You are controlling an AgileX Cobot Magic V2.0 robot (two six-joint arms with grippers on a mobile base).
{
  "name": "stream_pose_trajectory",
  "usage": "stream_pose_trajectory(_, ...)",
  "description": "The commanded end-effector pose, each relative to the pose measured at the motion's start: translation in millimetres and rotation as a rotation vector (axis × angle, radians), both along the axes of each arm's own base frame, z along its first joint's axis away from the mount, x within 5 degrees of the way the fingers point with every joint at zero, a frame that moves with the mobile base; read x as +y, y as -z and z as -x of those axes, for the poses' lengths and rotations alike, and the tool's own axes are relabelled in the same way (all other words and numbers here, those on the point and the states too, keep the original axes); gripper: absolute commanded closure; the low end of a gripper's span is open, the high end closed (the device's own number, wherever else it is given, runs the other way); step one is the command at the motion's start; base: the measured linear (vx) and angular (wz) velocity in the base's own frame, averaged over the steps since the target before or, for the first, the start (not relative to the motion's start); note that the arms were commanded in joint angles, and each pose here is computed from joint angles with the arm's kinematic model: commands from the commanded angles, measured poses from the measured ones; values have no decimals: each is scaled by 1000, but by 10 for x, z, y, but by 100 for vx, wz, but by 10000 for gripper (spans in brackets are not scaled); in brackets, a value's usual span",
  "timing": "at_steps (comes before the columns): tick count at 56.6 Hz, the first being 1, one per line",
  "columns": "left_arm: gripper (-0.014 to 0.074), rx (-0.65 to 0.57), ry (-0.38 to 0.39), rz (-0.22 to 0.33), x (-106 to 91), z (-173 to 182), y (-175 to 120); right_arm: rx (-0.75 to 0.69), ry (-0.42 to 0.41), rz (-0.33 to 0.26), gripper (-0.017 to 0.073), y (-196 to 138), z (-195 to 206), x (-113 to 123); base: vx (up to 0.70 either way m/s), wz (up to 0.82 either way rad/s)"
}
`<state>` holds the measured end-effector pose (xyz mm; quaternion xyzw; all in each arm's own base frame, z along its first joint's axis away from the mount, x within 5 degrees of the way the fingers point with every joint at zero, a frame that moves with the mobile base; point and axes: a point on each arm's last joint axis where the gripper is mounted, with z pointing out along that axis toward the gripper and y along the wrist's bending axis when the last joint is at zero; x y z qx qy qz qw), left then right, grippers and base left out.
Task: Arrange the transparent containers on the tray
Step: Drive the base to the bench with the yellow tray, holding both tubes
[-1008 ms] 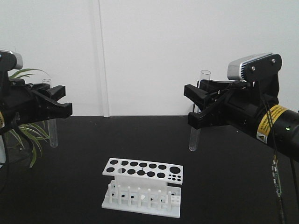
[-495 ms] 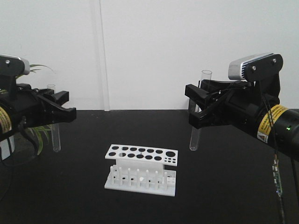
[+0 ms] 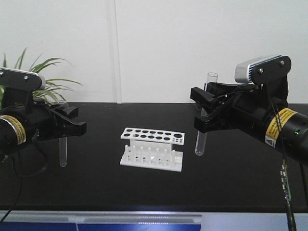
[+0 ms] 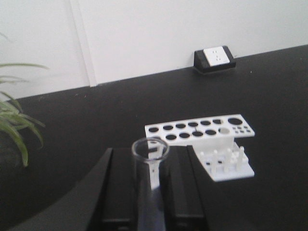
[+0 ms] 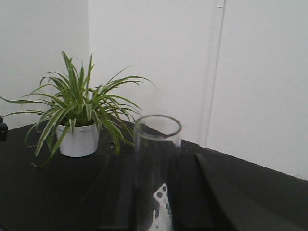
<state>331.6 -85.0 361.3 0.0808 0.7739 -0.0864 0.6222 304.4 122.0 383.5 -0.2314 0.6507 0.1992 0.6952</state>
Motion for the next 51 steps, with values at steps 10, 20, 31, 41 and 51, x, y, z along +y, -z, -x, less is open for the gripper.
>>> stream_pose_trajectory(10, 600, -76, 33, 40, -38, 26, -184, -86, -34, -53, 572, -258, 109, -10, -29, 17)
stream_pose_trajectory(20, 600, -56, 17, 31, -24, 21, -161, -88, -37, -54, 572, -260, 111, -8, -28, 27)
stream_pose_trajectory(31, 600, -40, 4, 25, -12, 21, -145, -88, -37, -54, 572, -260, 111, -8, -28, 31)
stream_pose_trajectory(41, 600, -39, 4, 25, -11, 21, -145, -86, -34, -53, 572, -258, 109, -10, -27, 31)
stream_pose_trajectory(51, 600, -36, -3, 22, -2, 34, -155, -86, -34, -53, 572, -258, 109, -10, -25, 30)
